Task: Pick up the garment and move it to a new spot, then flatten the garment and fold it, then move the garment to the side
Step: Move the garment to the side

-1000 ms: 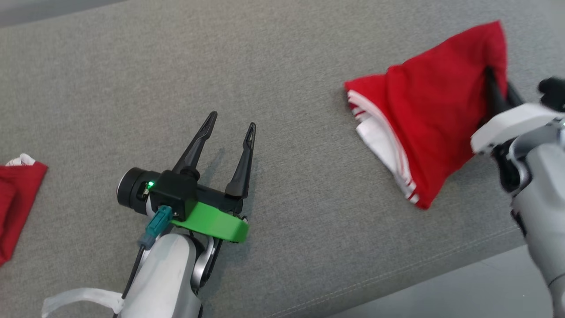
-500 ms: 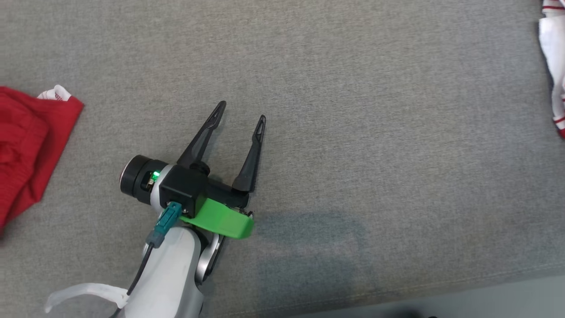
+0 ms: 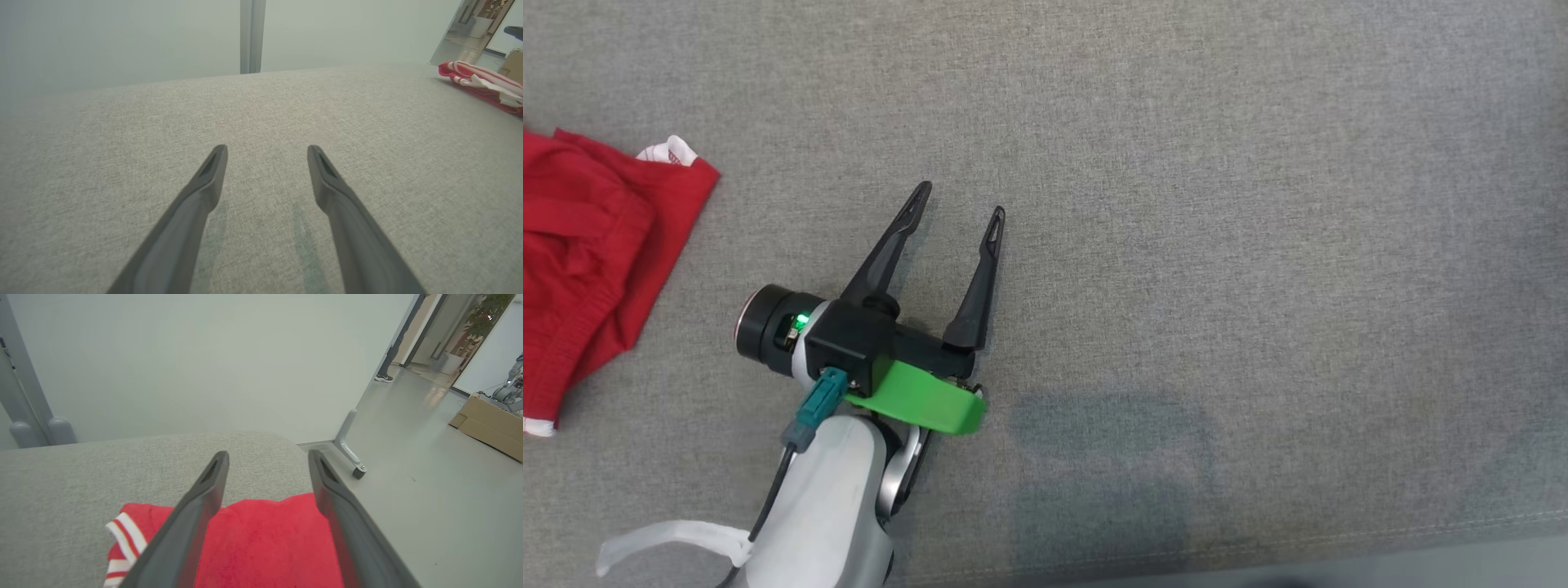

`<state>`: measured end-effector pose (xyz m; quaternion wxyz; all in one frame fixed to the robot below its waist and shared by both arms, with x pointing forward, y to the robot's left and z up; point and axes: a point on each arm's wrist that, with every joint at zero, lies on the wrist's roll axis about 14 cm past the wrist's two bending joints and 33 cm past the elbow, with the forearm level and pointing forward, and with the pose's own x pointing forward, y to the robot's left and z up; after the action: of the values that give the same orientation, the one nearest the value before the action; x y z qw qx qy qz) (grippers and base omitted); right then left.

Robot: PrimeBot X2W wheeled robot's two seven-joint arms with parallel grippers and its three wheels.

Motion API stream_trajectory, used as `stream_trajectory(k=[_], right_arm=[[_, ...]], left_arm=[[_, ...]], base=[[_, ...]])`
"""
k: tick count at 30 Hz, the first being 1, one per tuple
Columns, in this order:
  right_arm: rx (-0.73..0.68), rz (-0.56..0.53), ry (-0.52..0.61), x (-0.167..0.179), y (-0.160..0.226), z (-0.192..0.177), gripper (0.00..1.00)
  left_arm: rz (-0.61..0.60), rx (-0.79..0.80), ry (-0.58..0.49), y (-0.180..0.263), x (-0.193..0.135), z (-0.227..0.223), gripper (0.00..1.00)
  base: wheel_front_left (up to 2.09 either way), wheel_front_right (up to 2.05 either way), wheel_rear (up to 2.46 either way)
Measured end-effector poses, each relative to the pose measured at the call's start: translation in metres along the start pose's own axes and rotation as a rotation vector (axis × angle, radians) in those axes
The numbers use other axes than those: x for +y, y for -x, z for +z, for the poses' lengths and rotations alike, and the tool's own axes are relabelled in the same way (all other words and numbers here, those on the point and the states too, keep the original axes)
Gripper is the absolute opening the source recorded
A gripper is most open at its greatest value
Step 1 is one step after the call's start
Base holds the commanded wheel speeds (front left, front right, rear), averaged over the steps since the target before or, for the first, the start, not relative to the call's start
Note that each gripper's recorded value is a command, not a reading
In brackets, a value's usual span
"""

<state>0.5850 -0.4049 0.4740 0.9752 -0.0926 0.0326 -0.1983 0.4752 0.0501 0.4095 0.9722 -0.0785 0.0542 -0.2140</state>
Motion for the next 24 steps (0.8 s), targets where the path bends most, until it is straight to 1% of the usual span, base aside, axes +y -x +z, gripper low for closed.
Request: stream_trajectory(k=[2,5,9,11,13,17,21,24], right_arm=[[0.007,0.081,0.011,0.028,0.011,-0.004,1.00],[0.006,0.191,-0.013,0.067,0.032,-0.006,1.00],[0.011,0.323,-0.082,0.115,0.073,-0.007,1.00],[0.015,0.380,-0.107,0.134,0.095,-0.006,1.00],[0.013,0.418,-0.154,0.150,0.116,-0.002,1.00],[0.042,0.469,-0.234,0.169,0.153,-0.002,1.00],[0.043,0.523,-0.250,0.180,0.180,0.004,1.00],[0.037,0.556,-0.242,0.184,0.199,0.008,1.00]], left_arm=[[0.024,-0.016,-0.007,0.002,0.005,0.008,1.00],[0.064,-0.026,-0.010,0.011,0.011,0.016,1.00],[0.144,-0.041,-0.017,0.027,0.027,0.028,1.00],[0.175,-0.049,-0.021,0.036,0.034,0.034,1.00],[0.203,-0.056,-0.026,0.044,0.039,0.039,1.00],[0.280,-0.064,-0.026,0.065,0.054,0.047,1.00],[0.316,-0.060,-0.031,0.084,0.058,0.049,1.00],[0.351,-0.051,-0.031,0.100,0.062,0.048,1.00]], base=[[0.00,0.00,0.00],[0.00,0.00,0.00],[0.00,0.00,0.00],[0.00,0.00,0.00],[0.00,0.00,0.00],[0.00,0.00,0.00],[0.00,0.00,0.00],[0.00,0.00,0.00]])
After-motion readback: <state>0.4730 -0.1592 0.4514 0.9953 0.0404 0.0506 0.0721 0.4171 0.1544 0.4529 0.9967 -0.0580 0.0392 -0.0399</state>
